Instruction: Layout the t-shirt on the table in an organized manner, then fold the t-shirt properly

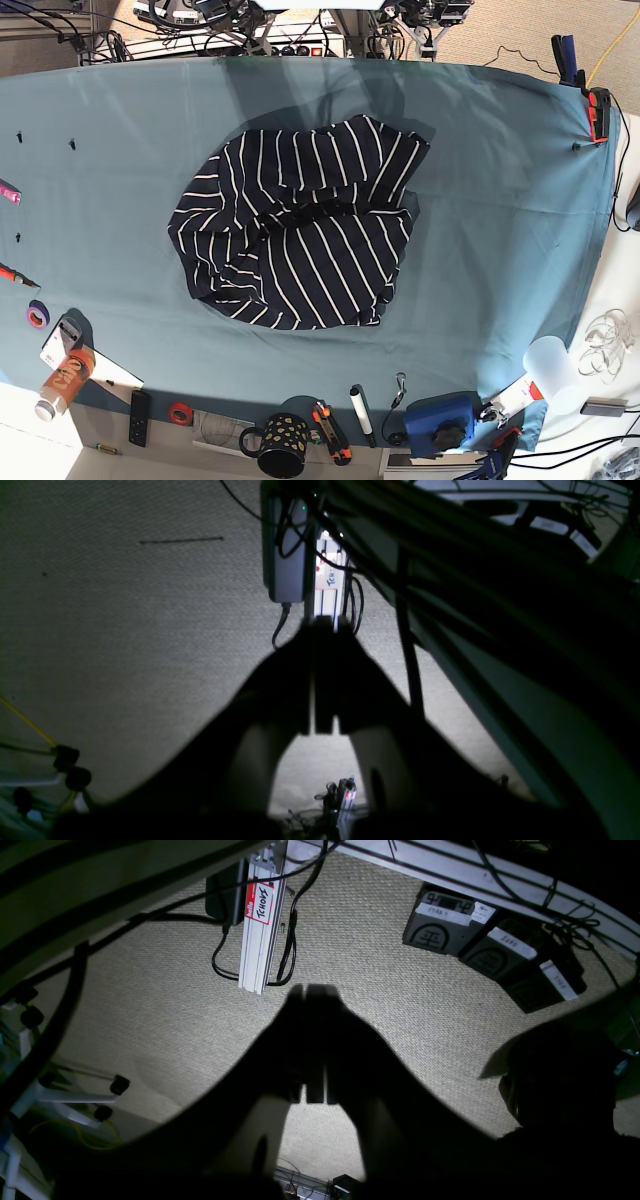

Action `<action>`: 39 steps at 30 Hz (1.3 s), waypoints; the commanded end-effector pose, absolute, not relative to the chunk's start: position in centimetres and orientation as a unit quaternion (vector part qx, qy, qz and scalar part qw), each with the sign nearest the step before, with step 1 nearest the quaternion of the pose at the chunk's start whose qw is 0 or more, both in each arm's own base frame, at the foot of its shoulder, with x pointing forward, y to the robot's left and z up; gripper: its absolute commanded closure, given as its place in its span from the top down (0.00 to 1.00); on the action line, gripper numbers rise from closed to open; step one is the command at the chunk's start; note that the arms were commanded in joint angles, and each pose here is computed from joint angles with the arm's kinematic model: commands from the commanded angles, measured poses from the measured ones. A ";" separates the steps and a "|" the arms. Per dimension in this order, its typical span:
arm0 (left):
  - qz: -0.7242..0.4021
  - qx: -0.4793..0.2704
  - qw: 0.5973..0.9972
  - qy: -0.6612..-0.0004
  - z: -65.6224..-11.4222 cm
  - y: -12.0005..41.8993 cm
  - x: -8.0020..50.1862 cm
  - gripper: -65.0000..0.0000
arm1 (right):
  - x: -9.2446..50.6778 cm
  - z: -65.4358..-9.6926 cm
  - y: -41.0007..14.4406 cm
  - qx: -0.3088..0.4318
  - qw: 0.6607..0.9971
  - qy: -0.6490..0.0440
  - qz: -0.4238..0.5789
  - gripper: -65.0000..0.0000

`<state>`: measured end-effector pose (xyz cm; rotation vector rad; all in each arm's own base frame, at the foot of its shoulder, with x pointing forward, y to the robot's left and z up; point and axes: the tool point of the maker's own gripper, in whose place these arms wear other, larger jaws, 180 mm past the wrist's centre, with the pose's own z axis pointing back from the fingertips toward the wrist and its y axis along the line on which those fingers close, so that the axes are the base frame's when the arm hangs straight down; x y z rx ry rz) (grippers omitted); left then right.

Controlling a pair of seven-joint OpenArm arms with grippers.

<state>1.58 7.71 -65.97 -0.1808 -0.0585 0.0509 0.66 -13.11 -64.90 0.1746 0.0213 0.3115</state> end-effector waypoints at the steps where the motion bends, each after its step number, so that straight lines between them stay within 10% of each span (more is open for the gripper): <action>1: 0.023 -0.095 0.995 -0.032 -65.9 7.4 1.7 0.00 | 0.9 -64.8 -13.4 0.088 0.984 0.009 0.152 0.00; 39: 0.022 -0.094 0.995 -0.036 -65.9 7.5 2.0 0.00 | 0.9 -64.8 -13.4 0.088 0.984 0.008 0.152 0.00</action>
